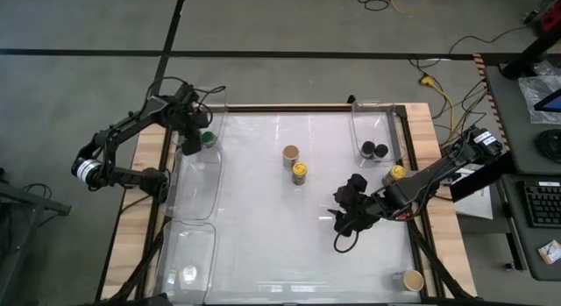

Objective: Sort spices by type
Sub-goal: Put the green spice bottle into the top left transparent bin, then move the left yellow spice bottle a few centimeters away from the other bottle

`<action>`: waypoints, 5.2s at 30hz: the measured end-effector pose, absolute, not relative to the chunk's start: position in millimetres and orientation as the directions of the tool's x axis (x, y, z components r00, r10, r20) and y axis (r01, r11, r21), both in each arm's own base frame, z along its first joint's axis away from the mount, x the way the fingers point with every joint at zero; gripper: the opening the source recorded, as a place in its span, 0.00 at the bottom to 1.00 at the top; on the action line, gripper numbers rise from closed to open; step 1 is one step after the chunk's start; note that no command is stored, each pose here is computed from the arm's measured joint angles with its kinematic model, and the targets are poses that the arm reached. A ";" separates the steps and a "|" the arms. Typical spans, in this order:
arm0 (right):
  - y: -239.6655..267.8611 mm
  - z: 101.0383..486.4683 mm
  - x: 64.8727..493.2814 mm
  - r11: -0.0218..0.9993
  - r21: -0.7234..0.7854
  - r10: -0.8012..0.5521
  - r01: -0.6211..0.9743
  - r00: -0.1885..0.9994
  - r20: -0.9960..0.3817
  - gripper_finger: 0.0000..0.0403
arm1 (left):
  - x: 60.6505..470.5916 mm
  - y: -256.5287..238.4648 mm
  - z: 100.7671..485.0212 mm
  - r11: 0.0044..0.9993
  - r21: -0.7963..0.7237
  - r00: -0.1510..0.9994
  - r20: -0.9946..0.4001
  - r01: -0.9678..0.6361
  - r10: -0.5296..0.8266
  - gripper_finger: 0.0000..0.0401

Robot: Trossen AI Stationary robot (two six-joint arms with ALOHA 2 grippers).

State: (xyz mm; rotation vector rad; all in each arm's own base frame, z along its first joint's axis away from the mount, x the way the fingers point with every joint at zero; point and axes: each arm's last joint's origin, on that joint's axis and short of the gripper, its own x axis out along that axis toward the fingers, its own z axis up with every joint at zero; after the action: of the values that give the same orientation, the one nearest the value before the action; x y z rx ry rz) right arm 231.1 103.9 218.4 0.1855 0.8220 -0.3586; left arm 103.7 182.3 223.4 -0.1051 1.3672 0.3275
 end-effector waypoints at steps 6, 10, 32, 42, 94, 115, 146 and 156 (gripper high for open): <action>103.9 218.4 231.1 0.924 0.023 -0.240 0.382 0.626 -0.742 0.67 | 103.7 182.3 223.3 0.948 0.113 0.165 -0.972 -0.299 0.168 0.48; 103.9 218.4 231.1 0.924 0.023 -0.240 0.382 0.626 -0.742 0.69 | 103.6 182.1 223.6 0.945 0.112 0.166 -0.972 -0.307 0.169 0.48; 103.8 218.4 231.1 0.924 0.021 -0.241 0.381 0.625 -0.742 0.71 | 103.5 179.6 226.3 0.944 0.115 0.176 -0.969 -0.310 0.176 0.54; 103.8 218.4 231.1 0.927 0.015 -0.241 0.375 0.625 -0.742 0.73 | 100.7 174.7 237.3 0.933 0.130 0.189 -0.961 -0.335 0.202 0.54; 101.8 216.3 230.8 0.926 0.007 -0.246 0.377 0.618 -0.747 0.75 | 120.8 205.0 244.8 0.828 0.157 0.014 -0.981 -0.538 0.195 0.35; 92.8 216.3 234.6 0.918 -0.012 -0.273 0.397 0.609 -0.745 0.73 | 128.5 220.2 296.3 0.753 0.273 0.071 -0.918 -0.599 0.390 0.35; 76.9 230.9 259.7 0.955 -0.073 -0.270 0.287 0.745 -0.610 0.72 | 241.2 54.1 334.7 0.996 -0.071 0.917 -0.393 0.045 -0.070 0.35; 80.4 242.9 258.3 0.962 -0.110 -0.262 0.250 0.733 -0.628 0.78 | 252.4 13.3 328.4 0.998 -0.009 0.938 -0.341 0.069 -0.068 0.35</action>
State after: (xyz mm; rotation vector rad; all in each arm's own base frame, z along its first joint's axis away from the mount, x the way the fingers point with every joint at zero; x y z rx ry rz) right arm 258.3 80.4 242.9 -0.0183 0.6929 -0.2811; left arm 252.4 13.3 328.4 0.0030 0.3477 -0.0699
